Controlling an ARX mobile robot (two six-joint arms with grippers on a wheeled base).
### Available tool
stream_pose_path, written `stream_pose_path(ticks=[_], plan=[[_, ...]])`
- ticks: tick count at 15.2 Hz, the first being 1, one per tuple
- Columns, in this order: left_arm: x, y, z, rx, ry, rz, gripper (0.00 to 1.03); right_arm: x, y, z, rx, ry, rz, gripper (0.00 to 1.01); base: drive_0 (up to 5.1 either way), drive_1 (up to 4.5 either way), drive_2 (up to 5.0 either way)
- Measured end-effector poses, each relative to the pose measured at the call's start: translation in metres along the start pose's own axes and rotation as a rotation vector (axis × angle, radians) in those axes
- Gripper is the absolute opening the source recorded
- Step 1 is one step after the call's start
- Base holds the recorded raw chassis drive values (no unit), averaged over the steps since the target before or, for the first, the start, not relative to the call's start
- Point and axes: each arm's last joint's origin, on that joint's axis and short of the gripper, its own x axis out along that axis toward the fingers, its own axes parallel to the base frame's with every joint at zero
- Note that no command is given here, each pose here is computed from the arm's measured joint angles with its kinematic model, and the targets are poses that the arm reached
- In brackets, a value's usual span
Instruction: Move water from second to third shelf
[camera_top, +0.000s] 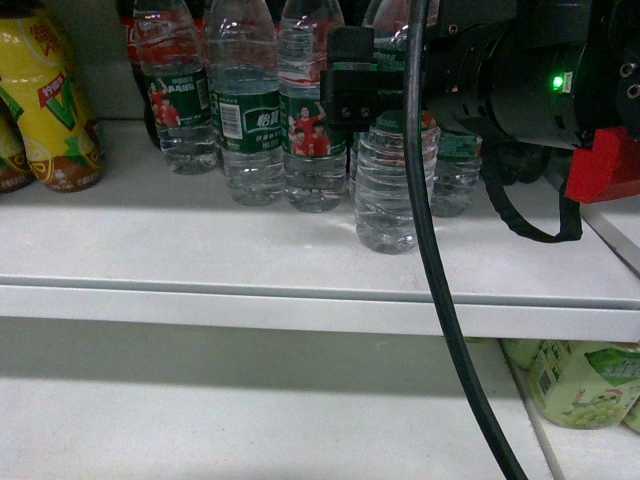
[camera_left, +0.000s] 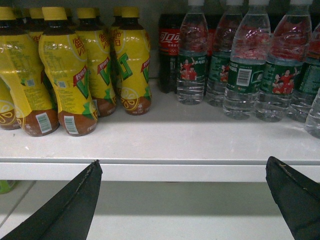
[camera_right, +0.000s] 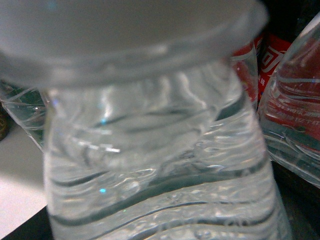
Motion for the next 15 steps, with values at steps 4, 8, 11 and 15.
stream_pose_path(ticks=[4, 8, 11, 15], plan=[[0.0, 0.0, 0.0, 0.0, 0.0, 0.0, 0.98, 0.004, 0.004, 0.003, -0.002, -0.002, -0.015, 0.97, 0.0, 0.0, 0.0], [0.0, 0.0, 0.0, 0.0, 0.0, 0.0, 0.98, 0.004, 0.005, 0.003, -0.002, -0.009, -0.022, 0.58, 0.0, 0.0, 0.0], [0.0, 0.0, 0.0, 0.0, 0.0, 0.0, 0.98, -0.004, 0.004, 0.003, -0.003, -0.008, -0.01, 0.45, 0.0, 0.0, 0.0], [0.0, 0.0, 0.0, 0.0, 0.0, 0.0, 0.98, -0.091, 0.004, -0.007, -0.01, 0.036, 0.068, 0.44, 0.0, 0.0, 0.0]])
